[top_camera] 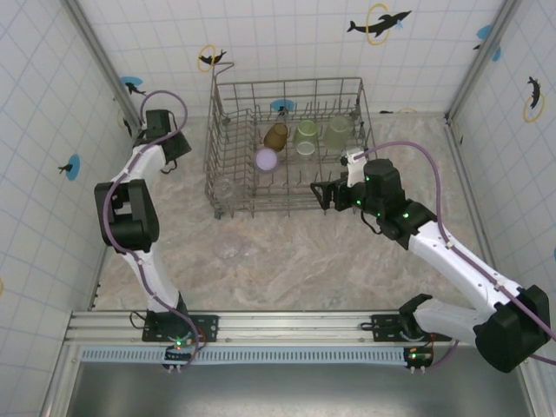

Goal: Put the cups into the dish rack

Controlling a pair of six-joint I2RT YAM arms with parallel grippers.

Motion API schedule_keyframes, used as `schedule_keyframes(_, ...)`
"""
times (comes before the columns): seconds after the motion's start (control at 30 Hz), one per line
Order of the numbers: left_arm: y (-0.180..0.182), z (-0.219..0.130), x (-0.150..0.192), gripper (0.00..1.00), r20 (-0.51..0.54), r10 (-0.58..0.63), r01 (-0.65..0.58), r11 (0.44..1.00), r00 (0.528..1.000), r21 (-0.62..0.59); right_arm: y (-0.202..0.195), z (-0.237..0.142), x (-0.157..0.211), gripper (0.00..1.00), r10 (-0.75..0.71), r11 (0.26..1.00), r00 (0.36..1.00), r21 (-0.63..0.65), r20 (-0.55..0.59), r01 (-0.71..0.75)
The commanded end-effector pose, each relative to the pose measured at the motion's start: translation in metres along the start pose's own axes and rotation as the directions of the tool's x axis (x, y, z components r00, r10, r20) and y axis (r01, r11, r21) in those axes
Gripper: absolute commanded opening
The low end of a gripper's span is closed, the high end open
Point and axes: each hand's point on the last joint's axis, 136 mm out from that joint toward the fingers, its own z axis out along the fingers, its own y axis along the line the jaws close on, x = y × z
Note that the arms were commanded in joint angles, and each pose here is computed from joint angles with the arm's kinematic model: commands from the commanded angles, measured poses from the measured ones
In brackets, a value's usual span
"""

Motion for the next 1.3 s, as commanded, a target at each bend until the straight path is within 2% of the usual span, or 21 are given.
schedule_keyframes(0.0,0.003,0.009,0.002,0.56,-0.029,0.034,-0.034,0.999,0.999,-0.018,-0.006,0.004,0.007,0.99,0.018,1.0,1.0,0.01,-0.012,-0.018)
schedule_keyframes(0.27,0.009,0.022,0.011,0.38,-0.056,0.046,-0.049,0.998,0.997,-0.043,-0.009,0.008,0.01,0.99,0.037,0.999,0.999,0.016,-0.016,-0.036)
schedule_keyframes(0.37,0.012,0.026,0.016,0.23,-0.071,0.051,-0.055,0.997,0.996,-0.055,-0.01,0.008,0.01,0.99,0.042,0.999,0.999,0.019,-0.013,-0.042)
schedule_keyframes(0.47,0.016,0.03,0.024,0.0,-0.095,0.052,-0.059,0.996,0.994,-0.068,-0.011,0.007,0.01,0.99,0.049,0.999,0.999,0.022,-0.01,-0.049)
schedule_keyframes(0.63,0.018,0.024,0.029,0.0,-0.108,0.046,-0.054,0.996,0.993,-0.07,-0.01,0.003,0.007,0.99,0.061,0.998,0.998,0.016,0.004,-0.061)
schedule_keyframes(1.0,0.012,-0.023,0.034,0.0,-0.062,-0.01,0.01,1.0,0.998,-0.002,-0.009,0.007,0.01,0.99,0.069,0.998,0.998,0.005,-0.008,-0.069)
schedule_keyframes(1.27,0.009,-0.061,0.023,0.0,0.015,-0.026,0.025,0.999,1.0,0.027,-0.004,0.005,0.006,0.99,0.095,0.995,0.995,-0.02,0.009,-0.095)
